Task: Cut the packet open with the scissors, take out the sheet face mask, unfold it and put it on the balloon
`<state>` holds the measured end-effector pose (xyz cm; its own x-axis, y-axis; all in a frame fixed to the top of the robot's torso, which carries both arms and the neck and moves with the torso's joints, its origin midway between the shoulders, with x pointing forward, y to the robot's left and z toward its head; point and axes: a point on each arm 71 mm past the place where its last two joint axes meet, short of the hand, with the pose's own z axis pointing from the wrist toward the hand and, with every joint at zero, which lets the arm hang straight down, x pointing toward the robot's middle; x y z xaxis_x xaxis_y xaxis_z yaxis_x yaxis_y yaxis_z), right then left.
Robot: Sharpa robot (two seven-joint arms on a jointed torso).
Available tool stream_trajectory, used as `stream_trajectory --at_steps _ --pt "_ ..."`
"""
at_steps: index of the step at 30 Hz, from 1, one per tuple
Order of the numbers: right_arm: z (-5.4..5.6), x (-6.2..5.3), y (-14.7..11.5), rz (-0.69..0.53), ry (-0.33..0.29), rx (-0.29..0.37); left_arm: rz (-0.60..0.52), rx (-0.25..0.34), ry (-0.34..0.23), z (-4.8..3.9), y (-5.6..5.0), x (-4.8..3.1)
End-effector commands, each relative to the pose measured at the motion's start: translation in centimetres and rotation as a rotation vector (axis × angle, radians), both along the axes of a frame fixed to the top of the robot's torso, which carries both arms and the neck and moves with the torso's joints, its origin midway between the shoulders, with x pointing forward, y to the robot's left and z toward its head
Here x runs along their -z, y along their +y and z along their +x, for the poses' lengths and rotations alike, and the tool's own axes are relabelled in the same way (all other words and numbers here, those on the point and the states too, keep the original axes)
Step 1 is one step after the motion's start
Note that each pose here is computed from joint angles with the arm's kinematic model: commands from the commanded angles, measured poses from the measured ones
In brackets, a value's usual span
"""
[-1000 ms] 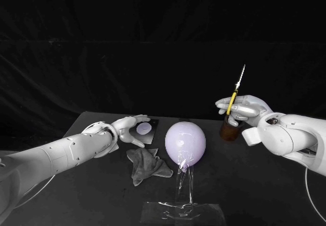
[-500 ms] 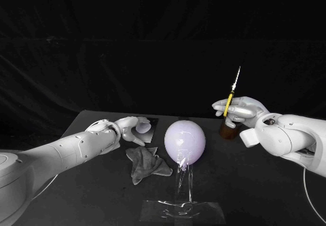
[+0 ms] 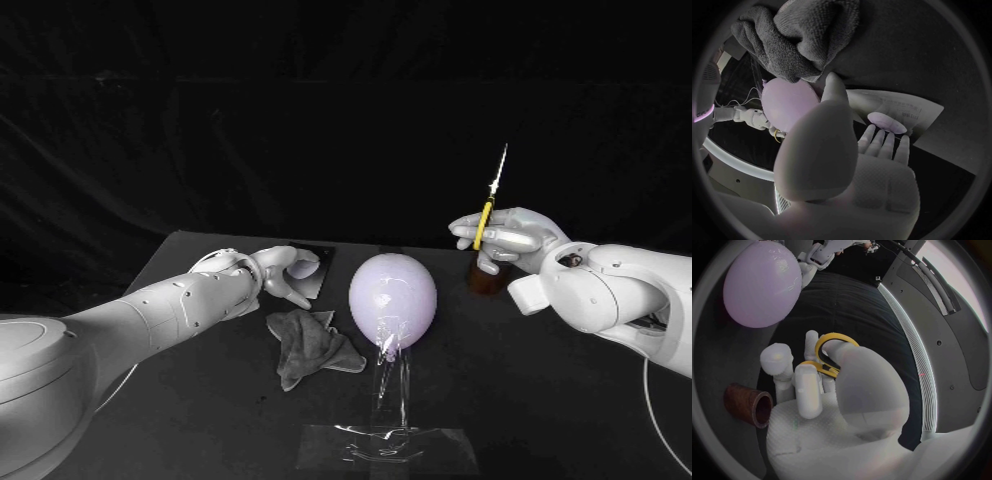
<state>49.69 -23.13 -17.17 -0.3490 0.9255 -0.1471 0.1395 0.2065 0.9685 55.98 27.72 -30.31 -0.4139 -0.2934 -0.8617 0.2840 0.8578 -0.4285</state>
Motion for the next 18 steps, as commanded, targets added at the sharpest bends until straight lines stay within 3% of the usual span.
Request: stream_trajectory --at_steps 1,18 --pt "-0.07 -0.03 0.31 -0.002 -0.004 -0.027 0.010 -0.003 0.081 -0.19 -0.30 0.81" --pt "-0.25 -0.03 0.73 -0.008 -0.006 -0.048 0.010 -0.046 0.101 0.06 0.18 0.91"
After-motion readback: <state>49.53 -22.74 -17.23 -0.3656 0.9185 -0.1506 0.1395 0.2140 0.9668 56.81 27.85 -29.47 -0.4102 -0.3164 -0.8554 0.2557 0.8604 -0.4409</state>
